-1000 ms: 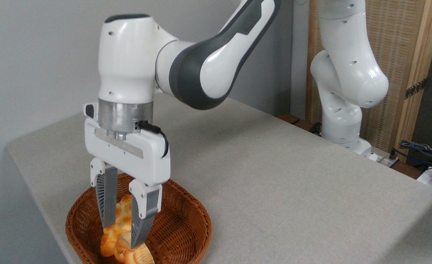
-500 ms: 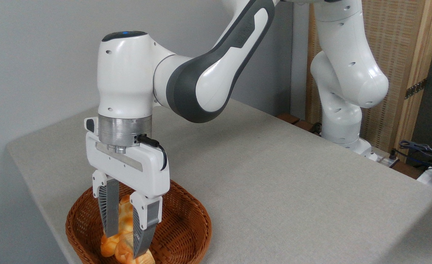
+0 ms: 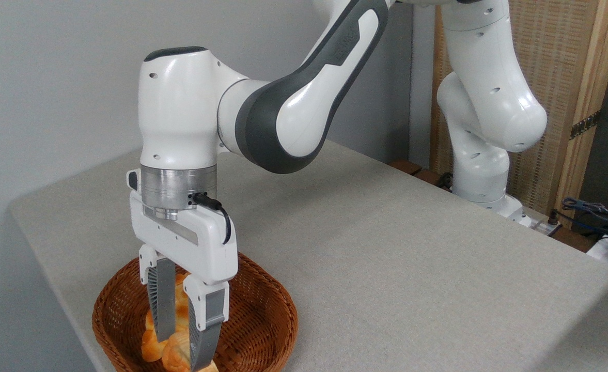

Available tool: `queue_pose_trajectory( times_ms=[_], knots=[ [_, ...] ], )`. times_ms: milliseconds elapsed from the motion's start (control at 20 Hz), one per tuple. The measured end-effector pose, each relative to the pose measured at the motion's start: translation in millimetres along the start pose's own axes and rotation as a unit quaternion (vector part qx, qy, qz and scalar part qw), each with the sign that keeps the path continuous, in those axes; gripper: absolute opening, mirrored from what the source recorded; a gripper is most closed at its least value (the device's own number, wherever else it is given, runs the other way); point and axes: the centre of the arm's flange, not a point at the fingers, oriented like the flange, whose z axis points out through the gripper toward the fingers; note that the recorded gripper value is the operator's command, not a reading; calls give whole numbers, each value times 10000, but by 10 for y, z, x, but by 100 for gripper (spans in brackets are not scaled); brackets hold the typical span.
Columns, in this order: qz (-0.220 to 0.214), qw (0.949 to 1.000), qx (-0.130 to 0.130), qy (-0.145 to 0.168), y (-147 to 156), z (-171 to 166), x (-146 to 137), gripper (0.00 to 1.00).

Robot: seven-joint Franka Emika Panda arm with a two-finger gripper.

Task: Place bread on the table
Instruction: 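Close the gripper on the small round bread roll, then lift the held roll up out of the basket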

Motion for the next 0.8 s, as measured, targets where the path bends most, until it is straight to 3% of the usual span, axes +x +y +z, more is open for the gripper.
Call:
queue_pose_trajectory(
  times_ms=[800],
  knots=[
    [71,10000,37,51,-31,-70,6,45]
  ],
)
